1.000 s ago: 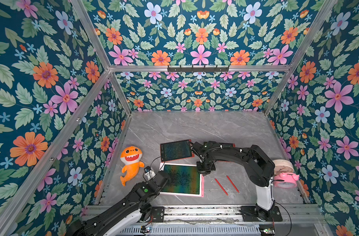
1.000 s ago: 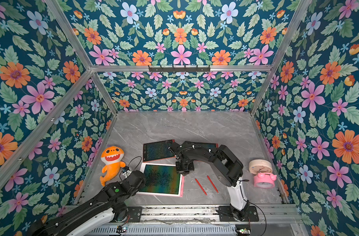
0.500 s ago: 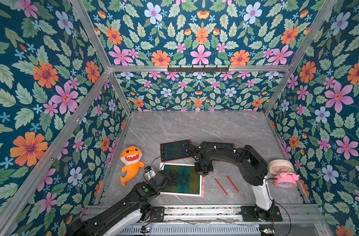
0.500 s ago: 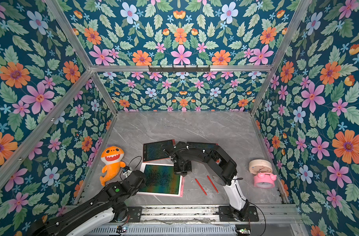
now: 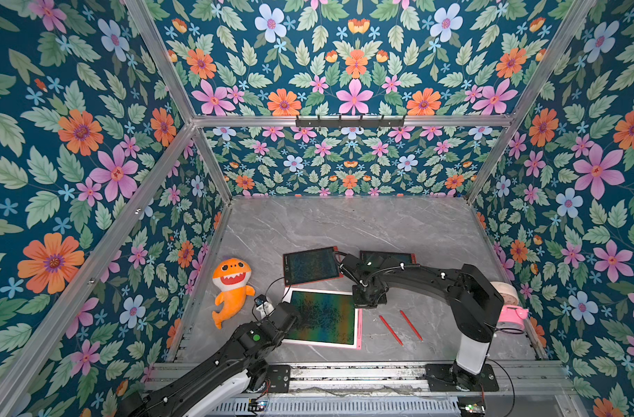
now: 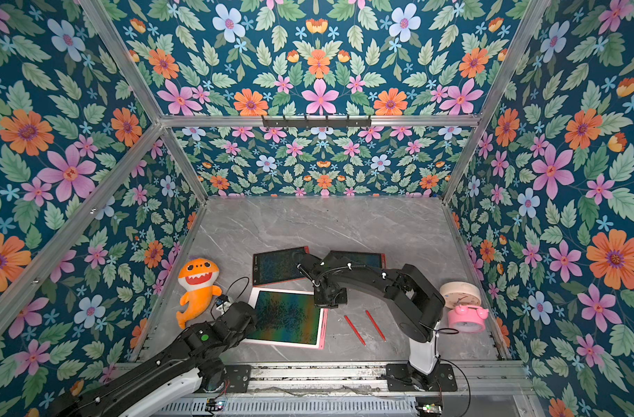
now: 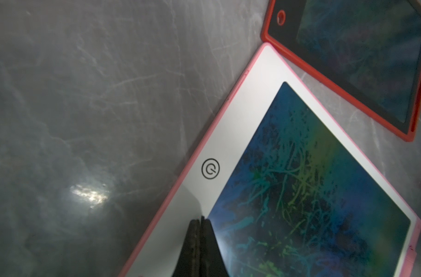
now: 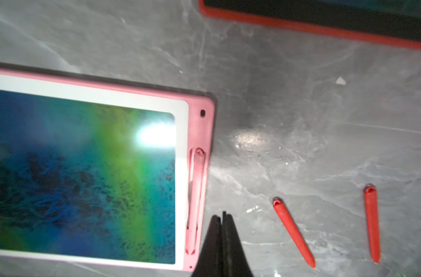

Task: Place the stylus back onto the writing tablet
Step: Place the stylus on the writing tablet.

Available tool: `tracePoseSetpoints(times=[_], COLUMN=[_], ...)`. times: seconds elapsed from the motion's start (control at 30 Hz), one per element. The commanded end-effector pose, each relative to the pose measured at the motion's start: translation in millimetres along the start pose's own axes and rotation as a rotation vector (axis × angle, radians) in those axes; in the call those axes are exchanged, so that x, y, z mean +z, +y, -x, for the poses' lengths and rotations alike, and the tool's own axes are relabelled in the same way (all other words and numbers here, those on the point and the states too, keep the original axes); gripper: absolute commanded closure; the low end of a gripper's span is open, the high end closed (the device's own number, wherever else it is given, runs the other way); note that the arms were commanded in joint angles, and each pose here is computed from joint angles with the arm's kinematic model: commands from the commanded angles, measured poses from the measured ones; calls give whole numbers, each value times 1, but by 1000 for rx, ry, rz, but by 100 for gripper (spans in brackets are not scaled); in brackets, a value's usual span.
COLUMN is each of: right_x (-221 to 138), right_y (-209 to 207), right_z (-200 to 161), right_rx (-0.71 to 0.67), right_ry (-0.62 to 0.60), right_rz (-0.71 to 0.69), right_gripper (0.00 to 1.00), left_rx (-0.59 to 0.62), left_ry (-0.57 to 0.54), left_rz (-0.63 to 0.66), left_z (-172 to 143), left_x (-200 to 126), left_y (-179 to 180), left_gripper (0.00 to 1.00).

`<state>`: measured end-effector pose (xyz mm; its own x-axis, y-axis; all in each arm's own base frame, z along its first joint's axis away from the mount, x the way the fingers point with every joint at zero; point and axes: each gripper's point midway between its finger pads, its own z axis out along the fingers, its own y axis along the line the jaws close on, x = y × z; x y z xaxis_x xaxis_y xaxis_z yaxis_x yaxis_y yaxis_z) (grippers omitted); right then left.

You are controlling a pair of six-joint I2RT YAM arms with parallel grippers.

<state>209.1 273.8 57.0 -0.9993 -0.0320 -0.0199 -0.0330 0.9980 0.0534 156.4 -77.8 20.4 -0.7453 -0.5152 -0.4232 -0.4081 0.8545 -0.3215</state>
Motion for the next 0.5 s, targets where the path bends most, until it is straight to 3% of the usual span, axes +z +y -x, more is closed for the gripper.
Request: tracePoseSetpoints(times=[0.0, 0.47], right_x=[-7, 17], right_y=[1, 13], right_z=[2, -10], right_rx=[-2, -29], right_ry=[-15, 67], right_rz=[7, 19], right_gripper=[97, 95], left_rx=[7, 20], left_ry=[-6, -10], left_rz=[25, 33], left_z=[1, 2], left_x=[-1, -1], left_y=[4, 5], left_gripper=[100, 100])
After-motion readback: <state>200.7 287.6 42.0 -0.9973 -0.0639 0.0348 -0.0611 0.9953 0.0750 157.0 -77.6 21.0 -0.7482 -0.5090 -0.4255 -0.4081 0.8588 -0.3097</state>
